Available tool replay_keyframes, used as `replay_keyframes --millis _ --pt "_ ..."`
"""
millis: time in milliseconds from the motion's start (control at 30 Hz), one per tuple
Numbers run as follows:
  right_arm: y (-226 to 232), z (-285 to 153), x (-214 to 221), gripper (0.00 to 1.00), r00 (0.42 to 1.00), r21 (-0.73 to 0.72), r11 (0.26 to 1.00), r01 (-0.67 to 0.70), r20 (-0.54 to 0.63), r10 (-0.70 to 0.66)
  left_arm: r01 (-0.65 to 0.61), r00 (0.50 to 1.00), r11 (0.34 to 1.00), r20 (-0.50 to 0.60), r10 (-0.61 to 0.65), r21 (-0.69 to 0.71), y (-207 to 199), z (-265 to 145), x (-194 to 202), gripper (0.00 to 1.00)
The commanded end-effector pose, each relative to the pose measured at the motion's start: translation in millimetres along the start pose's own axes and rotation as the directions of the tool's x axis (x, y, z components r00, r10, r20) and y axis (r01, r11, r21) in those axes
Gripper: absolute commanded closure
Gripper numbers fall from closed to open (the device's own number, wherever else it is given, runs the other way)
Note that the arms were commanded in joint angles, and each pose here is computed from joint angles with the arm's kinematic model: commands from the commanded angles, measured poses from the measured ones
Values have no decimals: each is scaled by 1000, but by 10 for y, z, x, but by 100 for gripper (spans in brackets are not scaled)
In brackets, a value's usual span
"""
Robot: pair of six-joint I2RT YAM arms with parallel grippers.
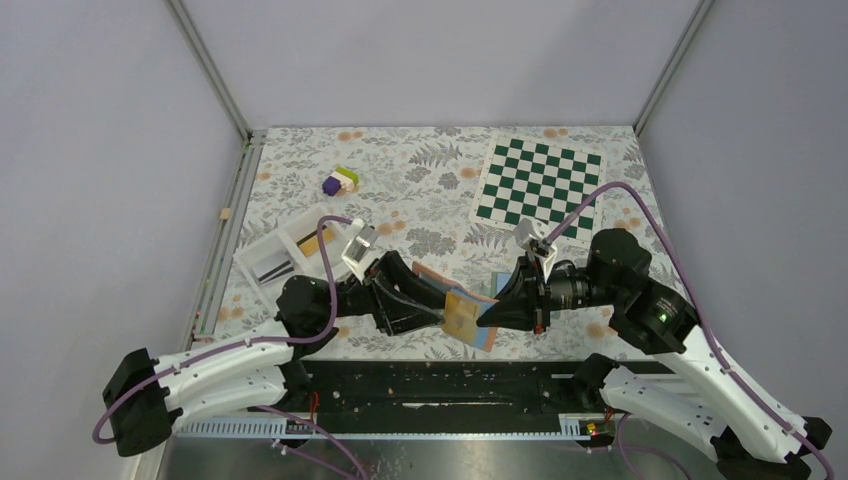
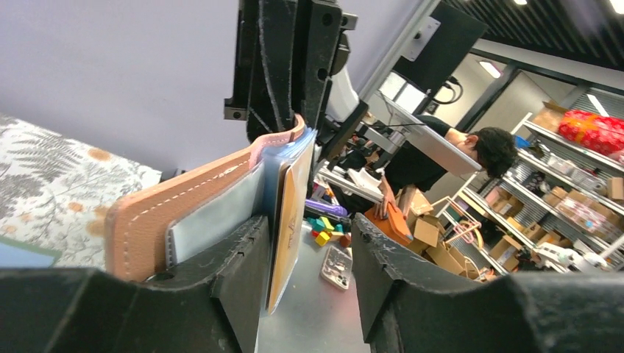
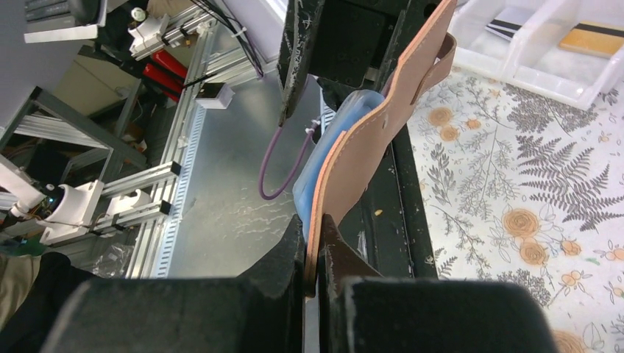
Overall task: Take the credit cards out of the card holder
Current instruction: Remove the credit card from the card holder.
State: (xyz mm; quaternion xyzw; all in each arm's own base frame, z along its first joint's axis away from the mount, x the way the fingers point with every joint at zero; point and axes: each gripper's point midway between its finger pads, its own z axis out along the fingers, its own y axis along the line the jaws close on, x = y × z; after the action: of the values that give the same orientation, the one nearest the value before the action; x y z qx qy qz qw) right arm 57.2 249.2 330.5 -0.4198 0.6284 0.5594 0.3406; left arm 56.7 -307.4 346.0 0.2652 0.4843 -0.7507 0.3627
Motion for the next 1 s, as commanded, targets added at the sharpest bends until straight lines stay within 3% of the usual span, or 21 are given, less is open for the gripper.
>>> replay_keyframes --millis 0,167,300,433,533,733,800,900,967 --pt "-43 58 -175 100 997 -5 999 50 52 -49 -10 1000 978 -1 10 210 -465 -3 -67 57" --pt "-57 53 -168 100 998 2 999 38 52 -38 0 1000 970 1 -1 242 -525 -35 -59 61" --pt "-73 43 -189 100 998 13 999 31 55 -31 2 999 985 -34 4 172 -395 -8 -4 61" --pt "-92 67 -151 100 1000 10 1000 3 29 -4 -4 995 997 -95 11 78 -207 28 81 53" --pt "-103 79 -153 100 1000 9 1000 -1 30 0 -22 995 998 -92 28 65 -172 37 79 54" --pt "-83 83 -163 100 1000 -3 1000 -1 24 1 -11 991 998 -134 18 56 -116 106 134 68" --pt "-69 79 -145 100 1000 -10 1000 -2 20 2 -3 990 997 -140 14 73 -138 115 142 77" --pt "-83 71 -119 100 1000 -4 1000 4 20 -3 -12 994 994 -107 23 106 -202 99 103 99" --pt "-70 58 -99 100 1000 -9 1000 11 20 -11 -15 996 995 -84 23 97 -189 64 99 100"
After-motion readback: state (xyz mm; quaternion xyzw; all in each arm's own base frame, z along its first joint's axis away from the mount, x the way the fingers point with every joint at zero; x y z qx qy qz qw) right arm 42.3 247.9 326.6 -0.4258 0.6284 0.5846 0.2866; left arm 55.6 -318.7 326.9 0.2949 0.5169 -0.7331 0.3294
